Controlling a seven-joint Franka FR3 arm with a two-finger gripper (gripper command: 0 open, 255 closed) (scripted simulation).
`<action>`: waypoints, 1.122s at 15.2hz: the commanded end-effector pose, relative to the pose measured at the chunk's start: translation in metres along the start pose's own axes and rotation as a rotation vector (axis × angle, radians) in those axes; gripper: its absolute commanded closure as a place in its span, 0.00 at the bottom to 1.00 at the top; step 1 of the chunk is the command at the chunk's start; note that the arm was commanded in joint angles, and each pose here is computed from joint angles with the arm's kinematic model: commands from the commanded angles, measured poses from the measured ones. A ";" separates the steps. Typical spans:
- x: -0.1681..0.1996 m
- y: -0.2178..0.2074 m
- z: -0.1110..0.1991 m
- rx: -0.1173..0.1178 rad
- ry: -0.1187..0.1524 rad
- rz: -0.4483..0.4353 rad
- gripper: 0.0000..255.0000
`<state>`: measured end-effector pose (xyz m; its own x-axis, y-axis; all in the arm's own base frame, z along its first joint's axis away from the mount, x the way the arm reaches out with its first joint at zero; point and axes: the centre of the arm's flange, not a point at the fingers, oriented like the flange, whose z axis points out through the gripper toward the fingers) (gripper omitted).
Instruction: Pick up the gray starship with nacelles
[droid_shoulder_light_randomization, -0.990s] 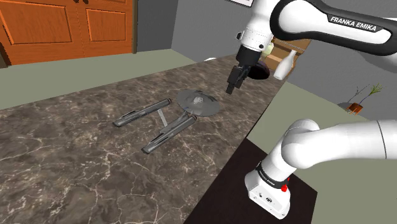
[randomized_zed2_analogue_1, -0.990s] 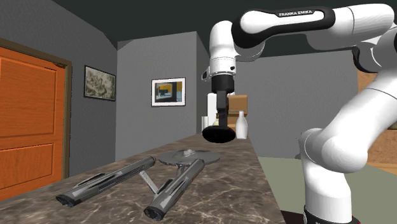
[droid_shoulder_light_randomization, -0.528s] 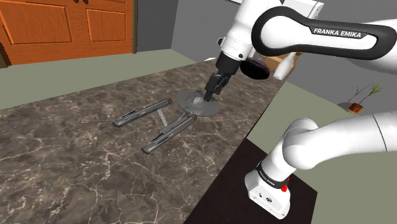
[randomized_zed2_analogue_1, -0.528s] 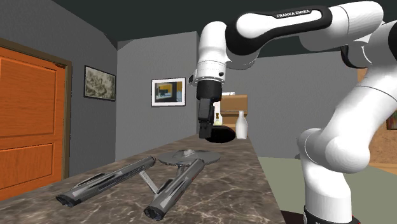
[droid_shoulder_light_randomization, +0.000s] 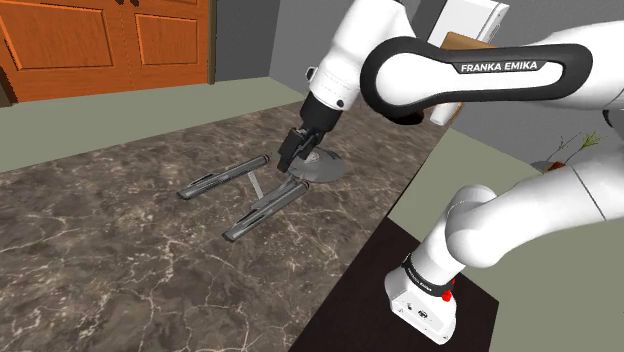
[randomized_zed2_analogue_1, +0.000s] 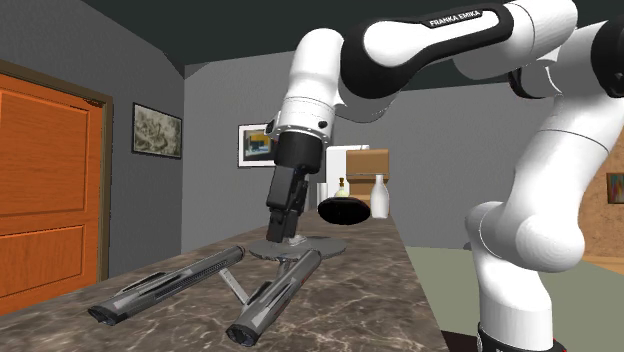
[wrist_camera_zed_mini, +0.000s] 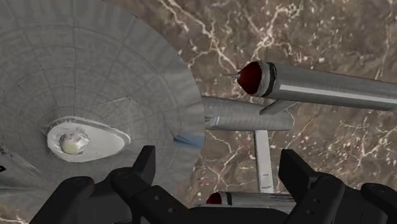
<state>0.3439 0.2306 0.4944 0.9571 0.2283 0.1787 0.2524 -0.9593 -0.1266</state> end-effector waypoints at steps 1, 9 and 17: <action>0.008 -0.019 0.011 0.013 0.027 -0.013 0.00; 0.021 -0.052 0.050 0.035 0.072 -0.037 0.00; 0.017 -0.049 0.068 0.035 0.072 -0.037 1.00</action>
<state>0.3573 0.2930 0.4379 0.9342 0.2495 0.2550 0.2936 -0.9437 -0.1523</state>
